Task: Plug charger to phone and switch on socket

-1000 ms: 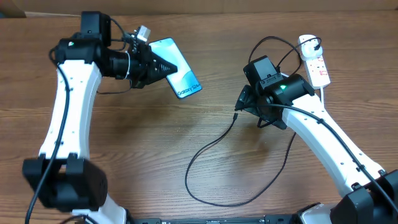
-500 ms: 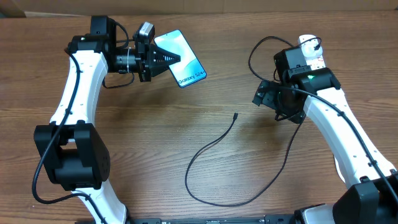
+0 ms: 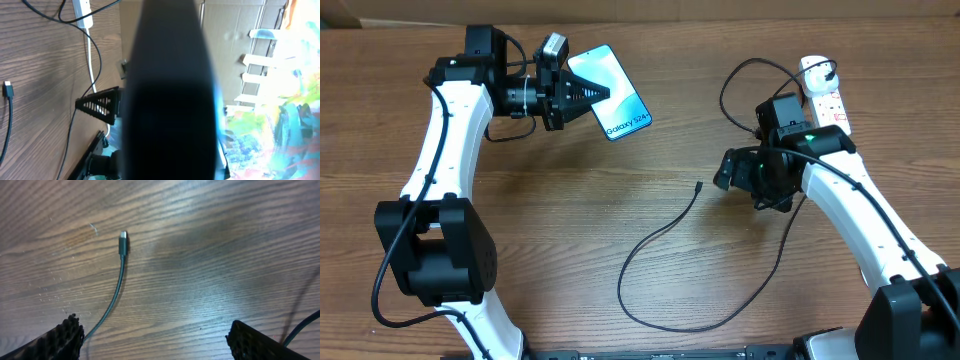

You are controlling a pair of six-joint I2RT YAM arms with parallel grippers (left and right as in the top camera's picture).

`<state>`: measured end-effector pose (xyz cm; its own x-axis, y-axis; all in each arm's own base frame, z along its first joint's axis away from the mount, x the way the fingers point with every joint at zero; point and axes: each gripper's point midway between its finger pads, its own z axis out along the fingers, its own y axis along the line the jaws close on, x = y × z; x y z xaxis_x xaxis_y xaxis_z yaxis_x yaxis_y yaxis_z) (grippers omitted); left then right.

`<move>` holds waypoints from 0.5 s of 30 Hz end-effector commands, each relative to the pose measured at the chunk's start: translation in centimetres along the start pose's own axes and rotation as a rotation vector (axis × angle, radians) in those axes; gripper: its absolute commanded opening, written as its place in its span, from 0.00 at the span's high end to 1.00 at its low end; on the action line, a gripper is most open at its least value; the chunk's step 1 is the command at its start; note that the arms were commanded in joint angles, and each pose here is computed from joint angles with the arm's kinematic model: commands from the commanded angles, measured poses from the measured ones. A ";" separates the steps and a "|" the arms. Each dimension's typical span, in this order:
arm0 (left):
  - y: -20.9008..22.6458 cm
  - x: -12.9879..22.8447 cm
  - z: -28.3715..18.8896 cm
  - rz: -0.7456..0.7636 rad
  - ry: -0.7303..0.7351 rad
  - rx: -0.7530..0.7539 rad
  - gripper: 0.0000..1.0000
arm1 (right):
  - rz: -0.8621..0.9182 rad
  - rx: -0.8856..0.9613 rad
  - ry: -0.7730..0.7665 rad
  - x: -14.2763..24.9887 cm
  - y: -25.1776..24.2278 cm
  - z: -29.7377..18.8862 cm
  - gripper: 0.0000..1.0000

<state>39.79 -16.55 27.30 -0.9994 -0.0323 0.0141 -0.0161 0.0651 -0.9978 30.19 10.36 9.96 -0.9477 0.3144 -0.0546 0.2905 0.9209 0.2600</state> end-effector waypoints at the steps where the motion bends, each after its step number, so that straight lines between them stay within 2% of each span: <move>1: -1.0 0.0 -0.2 0.046 0.003 0.035 0.96 | -0.033 -0.042 -0.007 0.1 0.8 -0.4 0.09; 15: -0.5 -0.4 -0.2 0.052 -0.006 0.005 0.96 | -0.036 -0.052 -0.016 -0.1 1.0 -0.4 0.10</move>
<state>39.93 -16.55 27.32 -0.9995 -0.0325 -0.0012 -0.0009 0.0660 -0.9978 30.63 10.95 10.16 -0.9508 0.3033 -0.0638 0.2724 0.9159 0.2947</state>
